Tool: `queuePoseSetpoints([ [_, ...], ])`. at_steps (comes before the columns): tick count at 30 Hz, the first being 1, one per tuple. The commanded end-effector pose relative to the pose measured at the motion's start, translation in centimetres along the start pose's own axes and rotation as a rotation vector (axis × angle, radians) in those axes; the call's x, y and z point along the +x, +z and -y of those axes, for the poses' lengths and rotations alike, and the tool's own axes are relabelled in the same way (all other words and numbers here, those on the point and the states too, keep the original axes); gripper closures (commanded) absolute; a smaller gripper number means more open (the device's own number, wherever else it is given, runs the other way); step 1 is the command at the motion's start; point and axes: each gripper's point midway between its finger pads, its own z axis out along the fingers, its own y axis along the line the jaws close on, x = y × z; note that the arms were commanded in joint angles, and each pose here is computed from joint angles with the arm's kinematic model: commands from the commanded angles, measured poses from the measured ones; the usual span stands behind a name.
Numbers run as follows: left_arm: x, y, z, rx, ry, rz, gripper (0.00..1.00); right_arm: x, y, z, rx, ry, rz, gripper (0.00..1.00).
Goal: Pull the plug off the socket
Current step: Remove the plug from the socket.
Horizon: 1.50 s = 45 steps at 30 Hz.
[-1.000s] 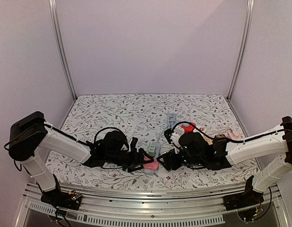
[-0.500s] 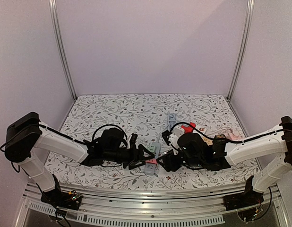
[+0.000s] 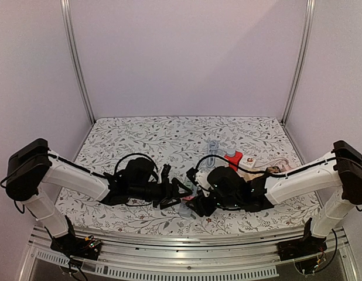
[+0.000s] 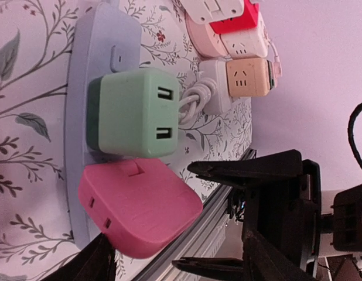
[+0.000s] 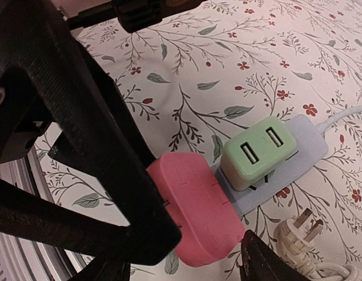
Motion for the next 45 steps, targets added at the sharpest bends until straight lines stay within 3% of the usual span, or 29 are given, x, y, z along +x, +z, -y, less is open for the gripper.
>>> queuePoseSetpoints([
  [1, -0.5, 0.4, 1.5, 0.019, 0.029, 0.017, 0.28, 0.0, 0.9, -2.0, -0.047, -0.086, -0.009, 0.36],
  [6, -0.9, 0.2, 1.8, 0.011, 0.045, 0.033, 0.28, 0.2, 2.6, -1.8, -0.024, -0.101, -0.027, 0.4],
  [13, -0.9, 0.2, 1.8, 0.003, 0.059, 0.037, 0.27, -0.3, 3.8, -1.1, 0.036, -0.131, -0.024, 0.68],
  [23, -1.5, -4.6, -0.9, -0.164, 0.121, 0.147, 0.03, -1.6, 4.0, -1.0, 0.036, -0.056, -0.001, 0.92],
  [33, -0.4, -10.5, -3.9, -0.314, 0.272, 0.255, 0.02, -3.1, 4.3, -1.2, 0.019, 0.07, 0.014, 0.98],
  [45, 1.0, -7.6, -3.2, -0.3, 0.469, 0.188, 0.04, -4.4, 5.7, -1.0, 0.075, 0.158, 0.003, 0.99],
])
